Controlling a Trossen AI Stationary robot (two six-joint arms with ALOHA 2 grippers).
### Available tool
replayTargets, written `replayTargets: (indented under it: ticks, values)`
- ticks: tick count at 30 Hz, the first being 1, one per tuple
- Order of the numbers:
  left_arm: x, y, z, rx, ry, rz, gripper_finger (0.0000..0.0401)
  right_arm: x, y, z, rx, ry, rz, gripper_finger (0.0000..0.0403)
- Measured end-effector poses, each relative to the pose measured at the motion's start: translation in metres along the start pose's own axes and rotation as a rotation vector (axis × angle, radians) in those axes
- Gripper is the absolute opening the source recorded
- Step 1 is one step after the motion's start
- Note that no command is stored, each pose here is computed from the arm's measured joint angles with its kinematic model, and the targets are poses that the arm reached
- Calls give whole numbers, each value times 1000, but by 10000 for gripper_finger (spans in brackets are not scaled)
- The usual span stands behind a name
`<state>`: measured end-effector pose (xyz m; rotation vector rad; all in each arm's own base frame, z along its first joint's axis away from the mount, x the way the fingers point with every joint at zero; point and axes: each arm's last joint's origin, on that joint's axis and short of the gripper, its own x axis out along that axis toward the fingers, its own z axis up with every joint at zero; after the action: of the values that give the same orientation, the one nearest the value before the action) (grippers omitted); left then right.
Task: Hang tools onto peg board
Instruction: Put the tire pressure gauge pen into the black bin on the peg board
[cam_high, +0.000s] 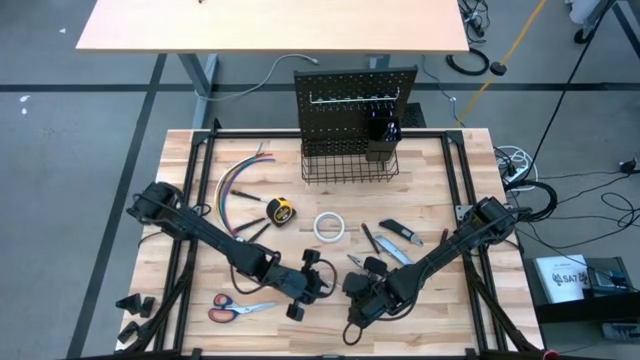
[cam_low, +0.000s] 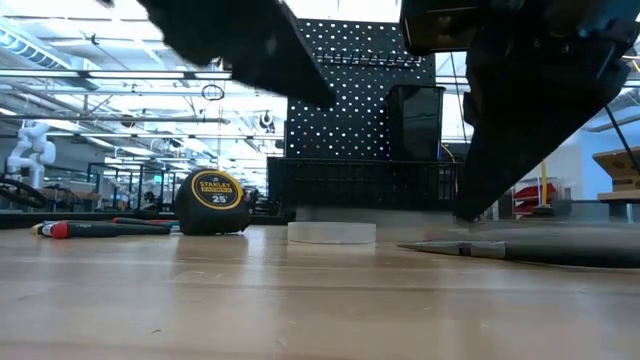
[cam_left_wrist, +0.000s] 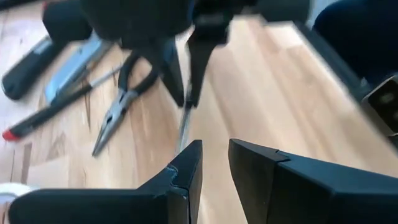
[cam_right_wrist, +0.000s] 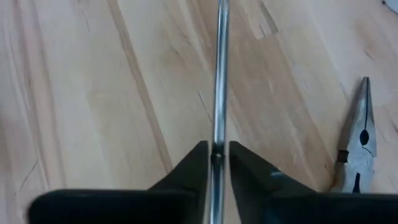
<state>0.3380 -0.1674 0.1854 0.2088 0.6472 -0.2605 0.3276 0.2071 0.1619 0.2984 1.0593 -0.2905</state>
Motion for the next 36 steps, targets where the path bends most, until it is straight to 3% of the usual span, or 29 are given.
replayTargets:
  ticks: [6,12,19,27,36]
  values:
    - [16,5,-12,-5,54,8,86,0,0,0,2,-2,-1,117]
    - [20,6,-15,-8,61,10,86,0,0,0,2,7,4,144]
    - [20,6,-14,-3,52,10,86,5,5,-10,-14,59,17,145]
    - [30,9,-25,-7,106,20,86,1,0,-31,0,147,-107,140]
    - [30,23,-37,-78,228,85,86,-10,14,-48,-36,137,-64,139]
